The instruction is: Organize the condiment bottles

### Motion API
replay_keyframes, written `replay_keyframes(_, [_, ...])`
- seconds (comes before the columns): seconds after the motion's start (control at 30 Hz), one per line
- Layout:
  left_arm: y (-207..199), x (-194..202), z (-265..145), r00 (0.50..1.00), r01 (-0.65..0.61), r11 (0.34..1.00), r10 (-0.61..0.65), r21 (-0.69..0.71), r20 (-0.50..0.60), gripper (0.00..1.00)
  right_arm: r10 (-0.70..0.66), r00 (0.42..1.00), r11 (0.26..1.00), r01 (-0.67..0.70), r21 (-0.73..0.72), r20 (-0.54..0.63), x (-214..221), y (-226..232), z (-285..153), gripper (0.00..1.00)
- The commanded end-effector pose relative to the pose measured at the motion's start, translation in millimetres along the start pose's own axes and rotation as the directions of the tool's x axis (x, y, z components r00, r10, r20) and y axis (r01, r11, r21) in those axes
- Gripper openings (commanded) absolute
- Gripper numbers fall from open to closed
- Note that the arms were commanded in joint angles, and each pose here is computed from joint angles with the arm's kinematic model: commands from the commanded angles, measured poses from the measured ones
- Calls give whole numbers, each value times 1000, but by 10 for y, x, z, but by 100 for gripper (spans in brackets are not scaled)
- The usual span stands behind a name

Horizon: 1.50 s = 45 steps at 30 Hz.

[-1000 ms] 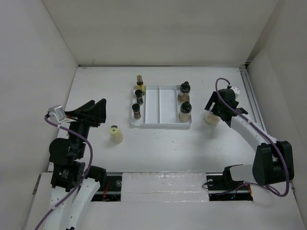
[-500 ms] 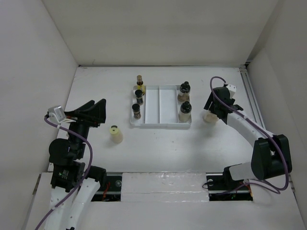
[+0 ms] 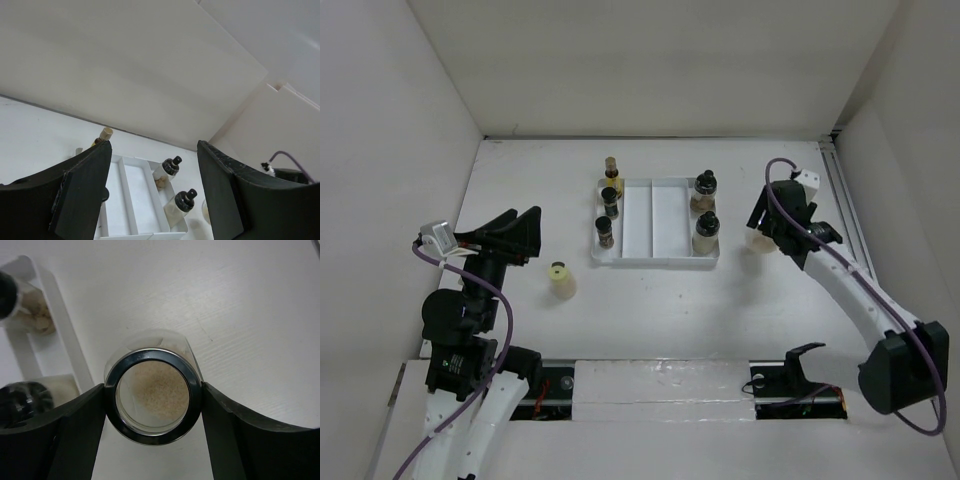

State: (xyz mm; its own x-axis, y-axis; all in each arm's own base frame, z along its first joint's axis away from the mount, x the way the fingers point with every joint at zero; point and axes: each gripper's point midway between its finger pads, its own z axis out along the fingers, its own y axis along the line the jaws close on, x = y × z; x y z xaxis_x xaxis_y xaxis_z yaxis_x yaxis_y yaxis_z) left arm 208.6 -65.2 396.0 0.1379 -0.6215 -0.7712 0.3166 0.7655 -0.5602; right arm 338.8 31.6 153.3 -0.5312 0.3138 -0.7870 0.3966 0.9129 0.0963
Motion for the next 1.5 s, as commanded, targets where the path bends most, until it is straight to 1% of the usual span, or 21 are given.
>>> replay_keyframes(0.0, [-96,-96,-5,999,-6,999,4,44,39,65,139,962,982,-103,-160,234,-885,295,-645,56])
replay_keyframes(0.07, [-96,-96,-5,999,-6,999,4,44,39,65,150,954,963,-82,-257,258,-998,509,-890,56])
replay_keyframes(0.13, [-83,-75,15,999,-6,999,5,39,32,65,183,937,932,-69,-355,298,-1227,721,-1174,56])
replay_keyframes(0.2, [-83,-74,15,999,-6,999,5,39,32,65,206,925,886,-39,-462,318,-1400,1041,-1444,56])
replay_keyframes(0.23, [-83,-74,15,999,-6,999,5,39,32,65,176,931,880,-3,-475,319,-1390,1196,-1422,56])
replay_keyframes(0.27, [-70,-56,13,1000,-7,999,6,34,24,65,179,930,859,10,-511,320,-1403,1373,-1500,55])
replay_keyframes(0.37, [-70,-55,13,1000,-7,999,6,34,24,65,132,942,841,58,-539,308,-1377,1828,-1418,55])
replay_keyframes(0.43, [-70,-55,13,1000,-7,999,6,34,24,65,138,942,807,73,-586,306,-1388,2142,-1456,55])
replay_keyframes(0.47, [-70,-55,13,1000,-7,999,6,34,24,65,116,949,809,82,-582,295,-1288,2332,-1288,55])
replay_keyframes(0.53, [-70,-55,13,1000,-7,999,6,34,24,65,93,955,809,94,-580,283,-1201,2517,-1166,55])
replay_keyframes(0.57, [-57,-34,32,1000,-7,1000,7,29,17,65,107,951,804,89,-588,291,-1268,2611,-1155,55])
replay_keyframes(0.6, [-44,-15,30,1000,-8,1000,8,24,9,65,79,956,820,98,-564,281,-1129,2733,-982,55])
replay_keyframes(0.67, [-44,-15,30,1000,-8,1000,8,24,9,65,82,953,845,90,-527,293,-1160,2800,-847,55])
replay_keyframes(0.7, [-44,-15,30,1000,-8,1000,8,24,9,65,72,959,858,81,-508,274,-1051,2860,-690,55])
replay_keyframes(0.8, [-30,7,49,1000,-9,1000,9,19,1,65,82,964,882,49,-469,254,-920,2937,-444,55])
replay_keyframes(0.93, [-30,39,66,1000,-9,1000,9,21,-11,65,129,965,906,-22,-423,227,-834,2956,-186,55])
replay_keyframes(1.07, [-30,39,66,1000,-9,1000,9,21,-11,65,151,965,948,-81,-307,213,-725,2802,72,55])
replay_keyframes(1.13, [-30,39,66,1000,-9,1000,9,21,-11,65,175,959,954,-109,-279,224,-747,2746,90,55])
replay_keyframes(1.3, [-17,61,85,1000,-10,1000,10,16,-19,65,153,963,968,-101,-228,221,-570,2733,242,55])
replay_keyframes(1.33, [-17,61,85,1000,-10,1000,10,16,-19,65,169,961,968,-119,-223,221,-601,2701,275,55])
replay_keyframes(1.47, [-17,61,85,1000,-10,1000,10,16,-19,65,148,969,969,-102,-224,197,-473,2781,394,55])
